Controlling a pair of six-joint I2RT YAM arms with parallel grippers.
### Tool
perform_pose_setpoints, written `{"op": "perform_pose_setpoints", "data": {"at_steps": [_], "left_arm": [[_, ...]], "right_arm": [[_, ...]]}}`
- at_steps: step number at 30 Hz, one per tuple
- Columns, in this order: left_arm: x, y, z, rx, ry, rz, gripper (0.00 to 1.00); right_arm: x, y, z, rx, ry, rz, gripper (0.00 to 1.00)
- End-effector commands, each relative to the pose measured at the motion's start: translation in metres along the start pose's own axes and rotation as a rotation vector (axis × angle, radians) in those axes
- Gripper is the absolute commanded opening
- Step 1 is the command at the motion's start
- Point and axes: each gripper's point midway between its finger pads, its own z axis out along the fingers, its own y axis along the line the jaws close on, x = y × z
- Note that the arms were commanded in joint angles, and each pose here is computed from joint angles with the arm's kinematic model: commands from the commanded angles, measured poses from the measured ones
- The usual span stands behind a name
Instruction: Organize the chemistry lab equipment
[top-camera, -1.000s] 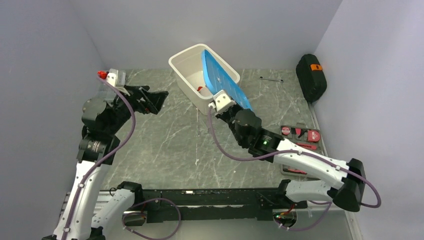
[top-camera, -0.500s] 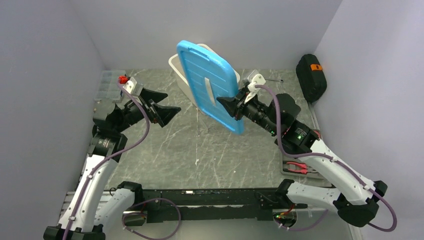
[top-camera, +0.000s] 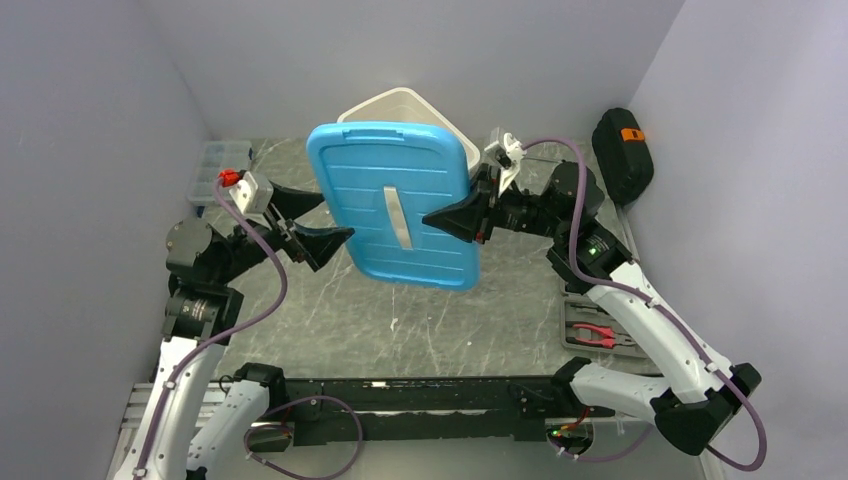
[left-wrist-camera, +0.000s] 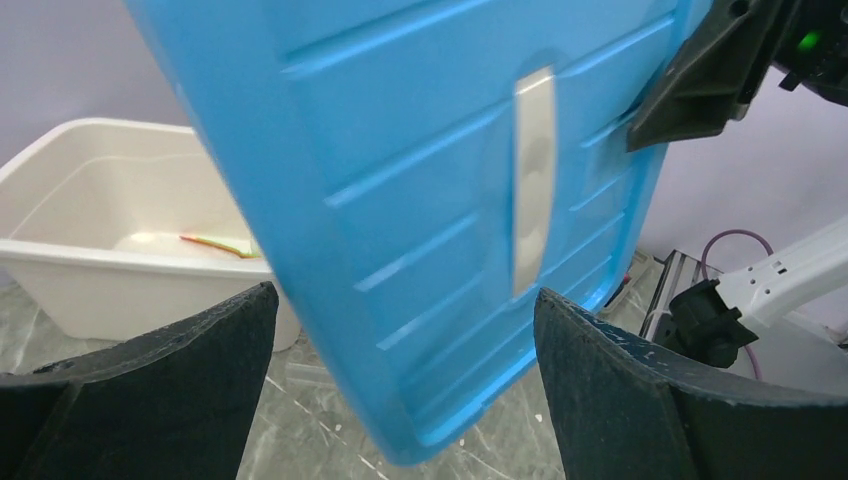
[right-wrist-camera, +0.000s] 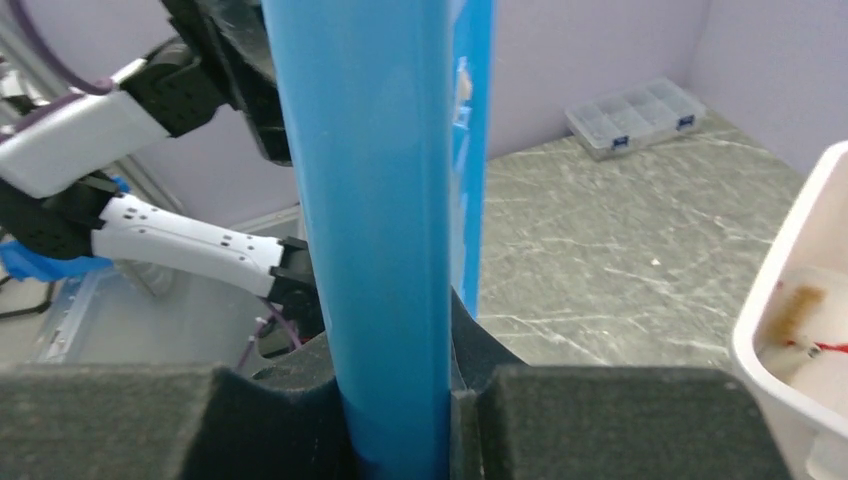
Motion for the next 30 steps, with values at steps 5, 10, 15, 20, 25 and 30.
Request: {"op": "perform_pose_setpoints", "data": {"at_steps": [5,10,15,20,25,30], "left_arm": [[-0.004,0.000,-0.005,-0.032,0.009,-0.002,0.99],[-0.009,-0.017,-0.006,0.061,-0.005,0.003,0.99],[-0.007,-0.049,-0.007,0.257,0.017,-0.079,0.87],[0.001,-0.060,-0.011,0.322,0.030,-0.118,0.68],[0.004,-0.060,-0.011,0.332,0.031,-0.123,0.28],[0.008,-0.059,-0.012,0.339,0.037,-0.114,0.00]], "right_arm": [[-0.040,0.047,-0.011,-0.236,-0.083,-0.079,0.00],[-0.037,0.047,-0.012,-0.238,-0.062,-0.087,0.00],[-0.037,0.055,-0.012,-0.299,-0.052,-0.089,0.00],[-0.032,0.053,-0.011,-0.301,-0.036,-0.088,0.00],[-0.027,0.036,-0.006,-0.224,-0.026,-0.084,0.00],[-0.012,0.009,0.001,-0.109,0.006,-0.055,0.19]]}}
